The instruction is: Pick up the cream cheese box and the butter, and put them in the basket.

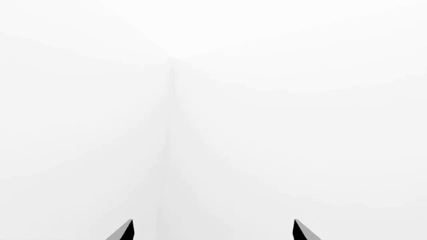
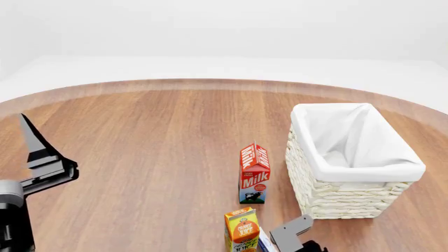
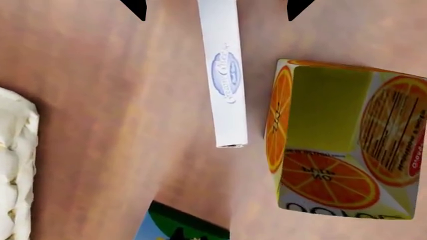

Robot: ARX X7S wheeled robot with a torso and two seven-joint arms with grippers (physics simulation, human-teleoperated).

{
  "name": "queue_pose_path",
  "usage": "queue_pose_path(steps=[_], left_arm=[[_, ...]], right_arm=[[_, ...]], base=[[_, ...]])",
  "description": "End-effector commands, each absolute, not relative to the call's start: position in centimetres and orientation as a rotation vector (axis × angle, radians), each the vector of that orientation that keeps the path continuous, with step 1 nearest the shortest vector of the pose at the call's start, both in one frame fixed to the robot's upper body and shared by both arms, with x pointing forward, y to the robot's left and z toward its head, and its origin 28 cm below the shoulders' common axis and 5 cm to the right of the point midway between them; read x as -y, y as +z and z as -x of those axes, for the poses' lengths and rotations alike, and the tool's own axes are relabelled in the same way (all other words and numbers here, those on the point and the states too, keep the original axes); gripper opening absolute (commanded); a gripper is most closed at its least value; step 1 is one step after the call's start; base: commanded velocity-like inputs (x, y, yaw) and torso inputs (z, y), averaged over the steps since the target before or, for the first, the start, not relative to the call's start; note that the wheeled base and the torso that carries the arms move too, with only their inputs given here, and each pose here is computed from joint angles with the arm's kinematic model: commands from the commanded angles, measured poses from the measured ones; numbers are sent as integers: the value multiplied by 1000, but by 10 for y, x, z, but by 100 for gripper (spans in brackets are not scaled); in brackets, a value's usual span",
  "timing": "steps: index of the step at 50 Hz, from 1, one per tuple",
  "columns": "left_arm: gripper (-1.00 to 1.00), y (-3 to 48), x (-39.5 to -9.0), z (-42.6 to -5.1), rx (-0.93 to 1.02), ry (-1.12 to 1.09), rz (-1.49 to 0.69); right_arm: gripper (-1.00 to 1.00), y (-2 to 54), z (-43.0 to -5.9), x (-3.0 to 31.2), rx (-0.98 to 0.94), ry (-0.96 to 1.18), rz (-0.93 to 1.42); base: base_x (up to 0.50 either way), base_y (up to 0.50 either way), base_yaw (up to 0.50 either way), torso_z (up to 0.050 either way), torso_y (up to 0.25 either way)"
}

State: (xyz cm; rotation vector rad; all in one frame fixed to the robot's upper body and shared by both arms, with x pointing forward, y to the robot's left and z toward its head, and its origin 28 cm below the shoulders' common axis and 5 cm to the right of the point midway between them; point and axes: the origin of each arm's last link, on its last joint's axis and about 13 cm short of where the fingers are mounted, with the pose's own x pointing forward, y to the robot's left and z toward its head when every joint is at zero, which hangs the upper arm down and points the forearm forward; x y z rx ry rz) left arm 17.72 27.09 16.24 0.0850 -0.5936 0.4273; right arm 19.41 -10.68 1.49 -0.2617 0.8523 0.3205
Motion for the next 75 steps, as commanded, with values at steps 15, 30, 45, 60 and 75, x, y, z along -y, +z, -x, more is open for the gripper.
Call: queue_pose_path(steps=[15, 30, 45, 60, 75], left_arm=[[100, 163, -273, -175, 604, 431, -84], [100, 163, -272, -175, 602, 429, -84], [100, 163, -273, -174, 605, 430, -85], [100, 165, -272, -174, 608, 427, -83], [100, 167, -273, -173, 612, 430, -83]], right_arm=[[-100, 9, -200, 103, -788, 337, 286], [-100, 7, -199, 103, -775, 348, 318], [-100, 103, -190, 109, -397, 272, 289], [-100, 163, -150, 120, -189, 256, 295], [-100, 207, -136, 132, -41, 188, 289]], base=[[0, 0, 0, 0, 0], [1, 0, 0, 0, 0], [0, 0, 0, 0, 0], [0, 0, 0, 0, 0], [0, 0, 0, 0, 1]])
